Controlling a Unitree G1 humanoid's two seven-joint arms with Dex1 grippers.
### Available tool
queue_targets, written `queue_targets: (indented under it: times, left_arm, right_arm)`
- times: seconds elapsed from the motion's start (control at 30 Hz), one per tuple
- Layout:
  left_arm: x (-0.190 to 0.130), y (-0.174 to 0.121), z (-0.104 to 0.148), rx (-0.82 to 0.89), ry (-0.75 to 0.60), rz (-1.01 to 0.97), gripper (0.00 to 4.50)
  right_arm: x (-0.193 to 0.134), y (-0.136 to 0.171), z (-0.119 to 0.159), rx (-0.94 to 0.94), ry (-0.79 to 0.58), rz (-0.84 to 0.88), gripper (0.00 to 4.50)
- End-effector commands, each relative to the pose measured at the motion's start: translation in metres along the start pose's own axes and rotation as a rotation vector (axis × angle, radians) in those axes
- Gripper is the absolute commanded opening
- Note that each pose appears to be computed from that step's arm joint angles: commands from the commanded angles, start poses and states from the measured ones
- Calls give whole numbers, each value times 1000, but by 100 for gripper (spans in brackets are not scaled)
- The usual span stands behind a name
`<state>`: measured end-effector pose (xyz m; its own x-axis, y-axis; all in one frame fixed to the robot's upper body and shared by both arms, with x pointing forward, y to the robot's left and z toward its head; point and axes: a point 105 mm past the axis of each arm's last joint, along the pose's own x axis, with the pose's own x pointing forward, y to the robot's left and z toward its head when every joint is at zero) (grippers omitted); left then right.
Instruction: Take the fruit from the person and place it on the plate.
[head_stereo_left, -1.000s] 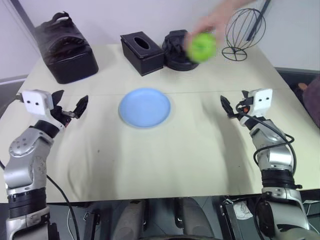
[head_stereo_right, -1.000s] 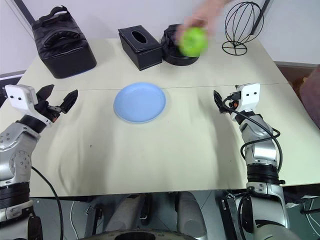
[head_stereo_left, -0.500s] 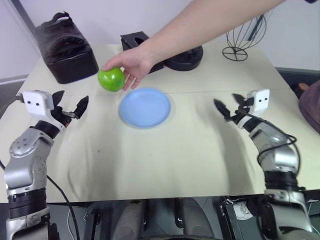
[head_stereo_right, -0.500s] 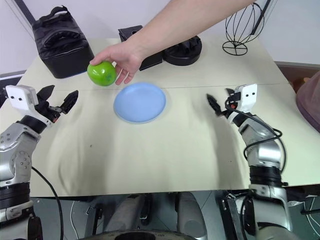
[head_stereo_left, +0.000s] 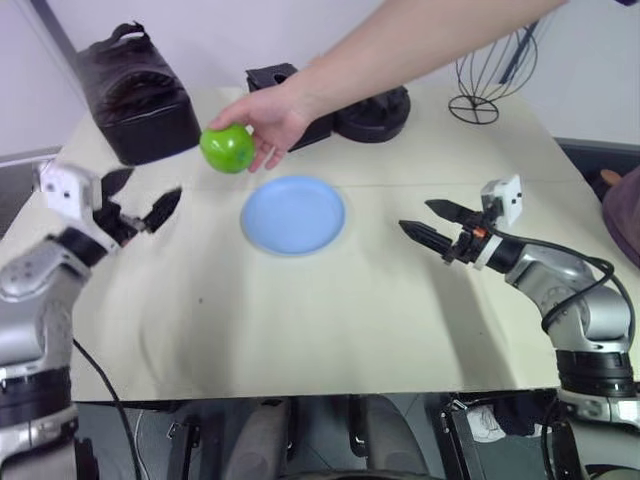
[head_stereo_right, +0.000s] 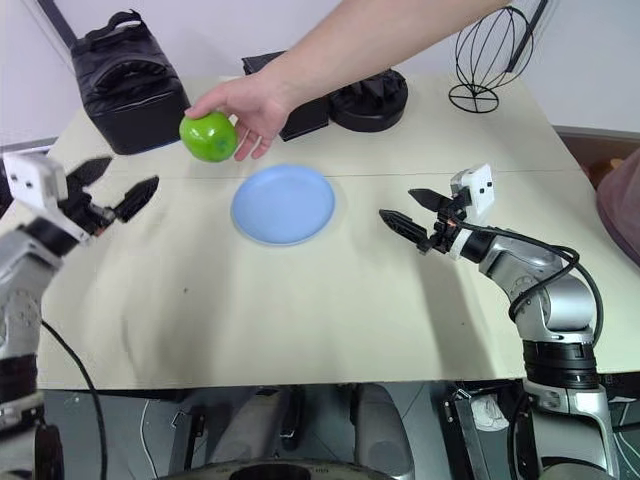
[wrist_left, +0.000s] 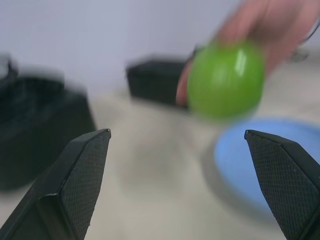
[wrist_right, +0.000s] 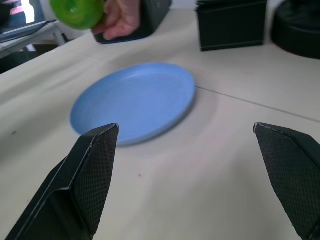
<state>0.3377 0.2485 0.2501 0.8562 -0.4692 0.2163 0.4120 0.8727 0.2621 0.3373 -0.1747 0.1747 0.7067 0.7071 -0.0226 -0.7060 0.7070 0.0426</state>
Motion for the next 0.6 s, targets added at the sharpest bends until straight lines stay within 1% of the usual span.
queue_targets:
  times: [0.03,0.17,0.33,0.6]
  left_arm:
    - [17,-11,-4,6,13,-97,450]
    - [32,-19,-10,-21,19,-168,450]
    - [50,-21,-16,-29,16,-178,450]
    - [66,-28,-18,-42,-10,-190,450]
  right_arm:
    - [5,4,13,-42,-43,8,441]
    - [5,6,11,-41,-48,3,441]
    - [1,7,8,-36,-53,-23,441]
    - [-1,8,6,-31,-60,-51,441]
